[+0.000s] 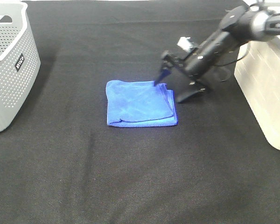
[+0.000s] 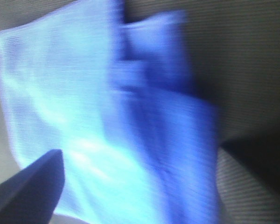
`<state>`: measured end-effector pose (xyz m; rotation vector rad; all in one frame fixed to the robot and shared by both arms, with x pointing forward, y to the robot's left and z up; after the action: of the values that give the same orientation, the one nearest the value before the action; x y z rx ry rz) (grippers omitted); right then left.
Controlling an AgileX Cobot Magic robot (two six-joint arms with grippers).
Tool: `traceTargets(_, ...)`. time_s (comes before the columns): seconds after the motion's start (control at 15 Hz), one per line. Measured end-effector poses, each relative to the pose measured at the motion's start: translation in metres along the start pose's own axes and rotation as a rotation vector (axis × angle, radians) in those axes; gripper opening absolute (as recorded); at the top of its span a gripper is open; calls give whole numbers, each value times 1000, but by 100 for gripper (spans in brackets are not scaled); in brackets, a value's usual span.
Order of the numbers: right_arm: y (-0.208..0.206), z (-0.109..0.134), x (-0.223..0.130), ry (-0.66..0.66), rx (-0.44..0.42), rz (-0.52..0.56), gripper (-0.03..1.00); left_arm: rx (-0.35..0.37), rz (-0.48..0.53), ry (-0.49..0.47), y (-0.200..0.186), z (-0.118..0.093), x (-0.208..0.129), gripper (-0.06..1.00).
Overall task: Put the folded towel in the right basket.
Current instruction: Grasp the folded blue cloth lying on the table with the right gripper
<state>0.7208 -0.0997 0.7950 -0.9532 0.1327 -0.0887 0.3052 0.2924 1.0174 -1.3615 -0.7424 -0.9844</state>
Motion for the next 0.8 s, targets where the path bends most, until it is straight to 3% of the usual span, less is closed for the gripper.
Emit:
traceTargets(0.2,46,51,-27,-89,27,1,80,0,0,0,0,0,0,99)
traceTargets(0.33,52,56,-30,-102,25,-1,75,0,0,0,0,0,0,99)
traceTargets(0.47,56,56,-30,-116,14,-8,60,0,0,0,0,0,0,99)
traceTargets(0.67,59,51,-30,-122,-3,-5,19,0,0,0,0,0,0,99)
traceTargets(0.8,52,55,-30,-166,-14,-17,19,0,0,0,0,0,0,99)
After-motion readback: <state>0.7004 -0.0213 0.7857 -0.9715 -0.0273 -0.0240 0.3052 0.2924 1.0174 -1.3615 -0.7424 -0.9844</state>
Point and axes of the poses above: a point on each arm's last joint axis where the gripper is mounted, y pointing out along that axis toward the gripper, z along the wrist's bending axis when the last joint is at zero, x = y × z, the point moved 8 cm from there along y, pointing out along that axis toward the gripper, and after that the axes turned 7 degrees about y, right-handed, at the moved point
